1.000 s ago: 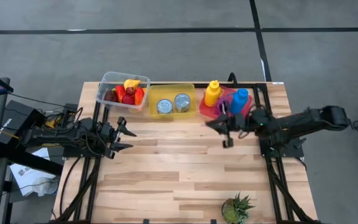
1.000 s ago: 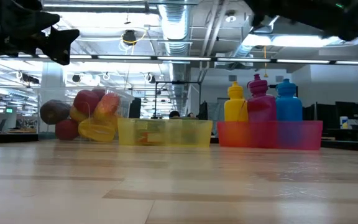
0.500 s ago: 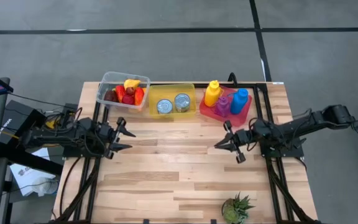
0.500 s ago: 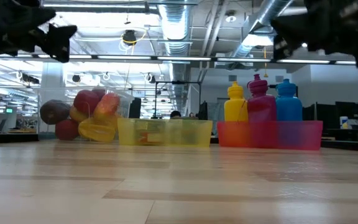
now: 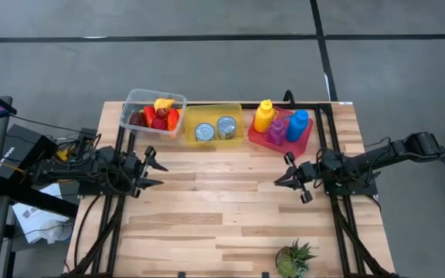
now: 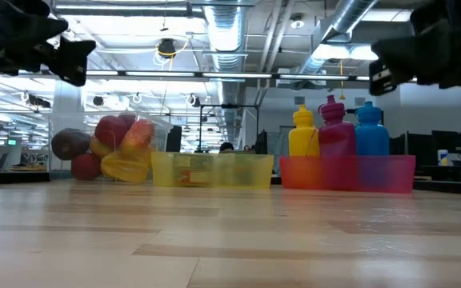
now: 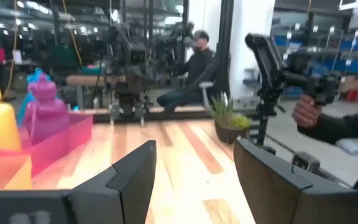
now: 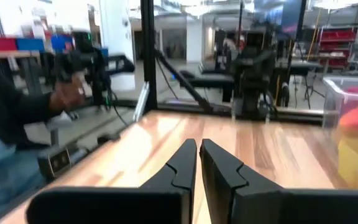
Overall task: Pick & Place Food Item
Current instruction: Return to Home Position
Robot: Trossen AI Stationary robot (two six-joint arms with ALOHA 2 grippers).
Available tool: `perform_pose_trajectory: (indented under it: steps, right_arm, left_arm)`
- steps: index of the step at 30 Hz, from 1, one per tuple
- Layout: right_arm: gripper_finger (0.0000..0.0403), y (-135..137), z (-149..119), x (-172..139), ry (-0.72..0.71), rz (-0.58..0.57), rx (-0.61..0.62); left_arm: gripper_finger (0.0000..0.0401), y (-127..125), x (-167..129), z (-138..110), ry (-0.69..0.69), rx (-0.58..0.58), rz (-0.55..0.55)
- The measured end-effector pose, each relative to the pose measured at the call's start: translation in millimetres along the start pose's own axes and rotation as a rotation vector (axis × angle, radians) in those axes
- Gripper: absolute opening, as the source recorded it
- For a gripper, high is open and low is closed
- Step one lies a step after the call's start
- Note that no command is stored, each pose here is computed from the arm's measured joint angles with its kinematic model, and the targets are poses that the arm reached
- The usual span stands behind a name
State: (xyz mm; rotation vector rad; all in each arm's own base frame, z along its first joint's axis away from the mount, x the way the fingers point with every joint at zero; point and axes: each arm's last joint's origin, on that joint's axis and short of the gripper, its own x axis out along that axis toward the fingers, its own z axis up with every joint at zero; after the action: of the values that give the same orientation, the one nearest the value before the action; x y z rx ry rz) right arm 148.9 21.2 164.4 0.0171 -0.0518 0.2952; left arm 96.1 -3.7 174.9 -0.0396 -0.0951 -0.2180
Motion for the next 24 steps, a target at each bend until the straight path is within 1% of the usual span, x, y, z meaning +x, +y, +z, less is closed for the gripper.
perform_pose_trajectory:
  steps: [2,5,9,12,13,16,20,24]
  right_arm:
    - [0.0017,0.6,-0.4,0.0,0.005,0.02,0.008]
    - [0.0017,1.0,-7.9,-0.3,0.082,0.038,0.073]
    - [0.0017,0.7,-20.7,-3.5,0.222,0.005,0.147]
    - [0.0017,1.1,-21.2,-6.6,0.244,-0.004,0.16]
    - [0.0017,1.4,-20.1,-7.7,0.239,-0.003,0.154]
    - [0.0017,2.5,-9.6,-12.0,0.161,0.011,0.095]
    - [0.0017,4.6,-3.8,-22.3,0.138,0.015,0.049]
    - [0.0017,8.4,3.1,-35.3,0.087,0.029,0.006]
  left_arm:
    - [0.0209,0.2,0.0,-2.3,0.024,0.005,0.003]
    - [0.0209,0.9,0.0,-3.3,0.035,-0.003,0.028]
    - [0.0209,1.6,-0.2,-3.5,0.038,-0.005,0.051]
    - [0.0209,2.0,-0.2,-3.7,0.039,-0.005,0.064]
    - [0.0209,2.0,-0.2,-3.6,0.038,-0.005,0.067]
    - [0.0209,2.0,-0.2,-3.5,0.037,0.003,0.067]
    - [0.0209,2.0,-0.2,-3.1,0.03,-0.006,0.066]
    - [0.0209,2.0,-0.2,-3.3,0.032,-0.011,0.066]
